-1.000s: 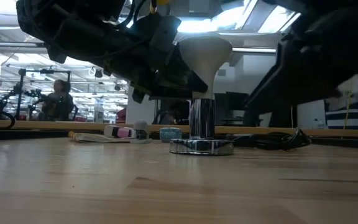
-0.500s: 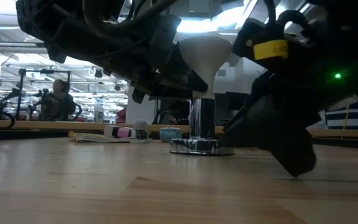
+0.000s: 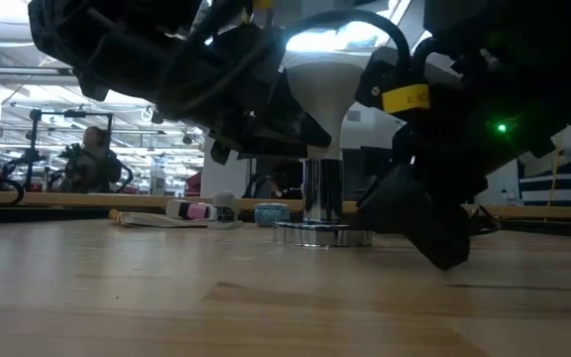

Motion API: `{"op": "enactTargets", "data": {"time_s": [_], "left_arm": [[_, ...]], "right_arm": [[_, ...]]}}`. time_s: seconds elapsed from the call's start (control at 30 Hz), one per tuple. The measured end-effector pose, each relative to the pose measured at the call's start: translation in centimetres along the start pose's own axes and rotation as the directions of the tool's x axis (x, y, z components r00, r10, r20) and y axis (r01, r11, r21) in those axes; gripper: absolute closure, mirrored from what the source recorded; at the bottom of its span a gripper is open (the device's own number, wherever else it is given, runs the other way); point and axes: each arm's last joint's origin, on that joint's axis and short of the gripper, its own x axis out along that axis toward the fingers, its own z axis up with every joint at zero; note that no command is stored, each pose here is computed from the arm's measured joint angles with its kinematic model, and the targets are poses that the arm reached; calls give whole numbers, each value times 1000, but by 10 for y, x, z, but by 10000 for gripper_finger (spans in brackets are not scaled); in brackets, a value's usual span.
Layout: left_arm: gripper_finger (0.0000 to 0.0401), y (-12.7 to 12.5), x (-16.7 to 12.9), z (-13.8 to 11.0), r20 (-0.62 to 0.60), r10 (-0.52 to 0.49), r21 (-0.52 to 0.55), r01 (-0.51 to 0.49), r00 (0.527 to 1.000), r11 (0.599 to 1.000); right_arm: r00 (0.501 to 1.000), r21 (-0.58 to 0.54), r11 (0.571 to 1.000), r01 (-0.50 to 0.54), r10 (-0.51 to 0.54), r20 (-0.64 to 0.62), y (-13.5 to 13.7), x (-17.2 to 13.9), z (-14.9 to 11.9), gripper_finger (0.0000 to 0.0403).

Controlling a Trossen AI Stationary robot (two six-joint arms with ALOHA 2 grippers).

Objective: Screw lightbulb
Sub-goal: Insert the white lightbulb into the silver lamp

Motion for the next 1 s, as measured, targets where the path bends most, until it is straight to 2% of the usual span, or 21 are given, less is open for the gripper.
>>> {"op": "enactTargets", "data": {"time_s": [0.2,0.4,0.77,1.0], "left_arm": [[242,1,0,-3,-30,6,18,-5,1000,1000],[242,1,0,-3,-34,4,20,-3,999,1000],[242,1,0,-3,-34,5,17,-4,999,1000],[242,1,0,-3,-31,5,-6,-5,999,1000]], "right_arm": [[998,-10,999,48,-48,-42,-7,0,-7,265],[994,-23,994,111,-111,-2,-10,2,-7,265],[976,-57,975,215,-217,-31,-29,24,-3,265],[976,-75,974,213,-215,-32,-32,20,-2,265]]}}
